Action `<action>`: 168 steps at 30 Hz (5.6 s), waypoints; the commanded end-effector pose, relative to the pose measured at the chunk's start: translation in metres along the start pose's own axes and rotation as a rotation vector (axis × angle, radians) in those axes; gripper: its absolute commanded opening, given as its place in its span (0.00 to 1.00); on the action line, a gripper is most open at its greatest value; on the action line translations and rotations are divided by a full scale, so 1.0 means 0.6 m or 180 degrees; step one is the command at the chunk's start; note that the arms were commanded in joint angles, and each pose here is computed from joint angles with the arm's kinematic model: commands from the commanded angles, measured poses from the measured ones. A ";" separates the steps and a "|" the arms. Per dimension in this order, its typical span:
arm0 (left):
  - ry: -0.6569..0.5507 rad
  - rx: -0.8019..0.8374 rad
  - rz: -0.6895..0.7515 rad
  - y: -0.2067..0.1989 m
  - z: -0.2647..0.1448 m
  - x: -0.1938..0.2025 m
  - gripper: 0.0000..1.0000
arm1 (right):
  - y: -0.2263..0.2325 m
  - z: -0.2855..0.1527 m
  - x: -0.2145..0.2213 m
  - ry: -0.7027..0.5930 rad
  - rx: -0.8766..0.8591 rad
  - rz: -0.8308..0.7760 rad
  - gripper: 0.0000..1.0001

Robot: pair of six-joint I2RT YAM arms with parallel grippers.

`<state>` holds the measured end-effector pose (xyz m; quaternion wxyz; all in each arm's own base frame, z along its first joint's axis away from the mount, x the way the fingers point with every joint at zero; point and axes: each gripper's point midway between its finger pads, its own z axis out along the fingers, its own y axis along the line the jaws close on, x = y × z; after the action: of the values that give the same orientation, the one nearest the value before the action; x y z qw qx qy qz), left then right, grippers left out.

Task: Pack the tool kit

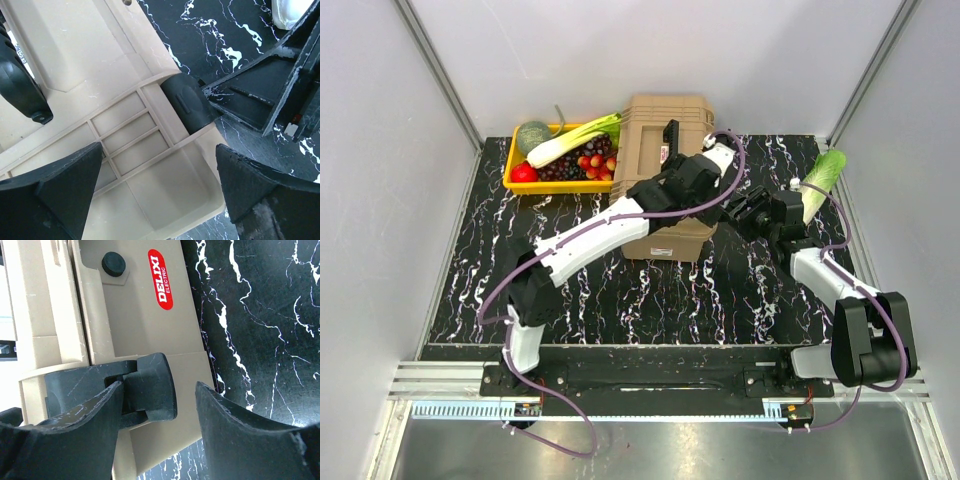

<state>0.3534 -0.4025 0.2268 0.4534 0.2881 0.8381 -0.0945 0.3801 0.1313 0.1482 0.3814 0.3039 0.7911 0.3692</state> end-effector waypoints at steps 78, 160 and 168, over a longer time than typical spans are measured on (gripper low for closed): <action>0.1177 0.1114 -0.1893 0.145 -0.102 0.218 0.89 | 0.058 0.146 0.158 0.1655 0.0417 -0.1796 0.00; -0.0046 0.0436 -0.2111 0.353 0.044 -0.009 0.99 | 0.192 0.299 -0.189 0.0419 -0.2549 0.2021 0.73; -0.0021 0.0408 -0.2089 0.355 0.045 -0.003 0.99 | 0.224 0.280 -0.203 0.0313 -0.2655 0.1882 0.59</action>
<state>0.4914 -0.2407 0.2102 0.3527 0.0235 0.8938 -0.2760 0.6289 0.1503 0.1399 0.2726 0.4062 0.4968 0.7169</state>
